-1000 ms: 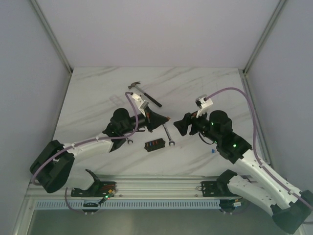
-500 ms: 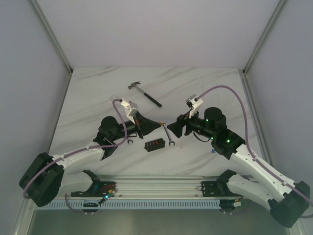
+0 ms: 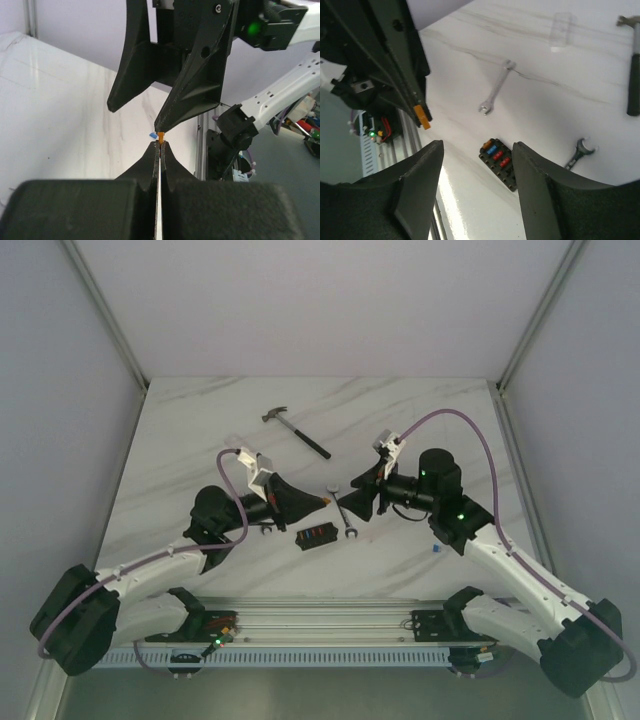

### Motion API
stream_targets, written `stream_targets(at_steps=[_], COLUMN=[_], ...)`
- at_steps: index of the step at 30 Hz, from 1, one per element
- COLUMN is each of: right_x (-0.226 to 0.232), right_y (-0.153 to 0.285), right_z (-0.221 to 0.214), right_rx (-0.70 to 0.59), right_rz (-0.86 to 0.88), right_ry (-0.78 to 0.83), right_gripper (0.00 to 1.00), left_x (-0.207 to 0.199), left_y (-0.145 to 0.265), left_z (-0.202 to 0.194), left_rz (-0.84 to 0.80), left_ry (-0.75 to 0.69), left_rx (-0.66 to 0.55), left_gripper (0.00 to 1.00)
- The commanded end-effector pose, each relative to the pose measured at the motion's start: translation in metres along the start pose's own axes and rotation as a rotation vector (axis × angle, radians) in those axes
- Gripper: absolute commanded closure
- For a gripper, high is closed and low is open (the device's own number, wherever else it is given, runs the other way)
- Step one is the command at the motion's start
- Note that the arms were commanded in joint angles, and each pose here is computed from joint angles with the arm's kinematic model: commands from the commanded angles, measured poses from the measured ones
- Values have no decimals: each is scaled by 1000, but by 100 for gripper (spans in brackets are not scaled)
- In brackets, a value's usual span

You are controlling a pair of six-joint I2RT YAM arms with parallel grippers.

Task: Snap on the fuse box
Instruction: Pick up the fuse from the center of the board.

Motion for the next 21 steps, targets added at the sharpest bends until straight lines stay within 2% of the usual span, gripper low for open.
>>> stream_targets(at_steps=[1,9,21], right_x=[23,39,50], right_y=[1,9,11], right_z=[22,34,39], right_rx=[-90,-109,-110], right_rz=[169,269,368], right_ry=[80,135,146], right_gripper=[38,43,69], left_x=[-17,-22,-31], left_y=[1,-5,-16], left_z=[4,3,-4], left_rz=[-75,-106,-149], left_ry=[-36,-42,-61], left_rx=[2,31,90], left_gripper=[100,100,100])
Point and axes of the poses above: each gripper's point midway between its finger pads, its own y axis back along the fingers, its own x axis along the line the jaws close on, z = x × y, the point moved 2 cm from there along y, back along the fingers, and after that the axes turned 11 degrees about y, right-handed, at the moved point
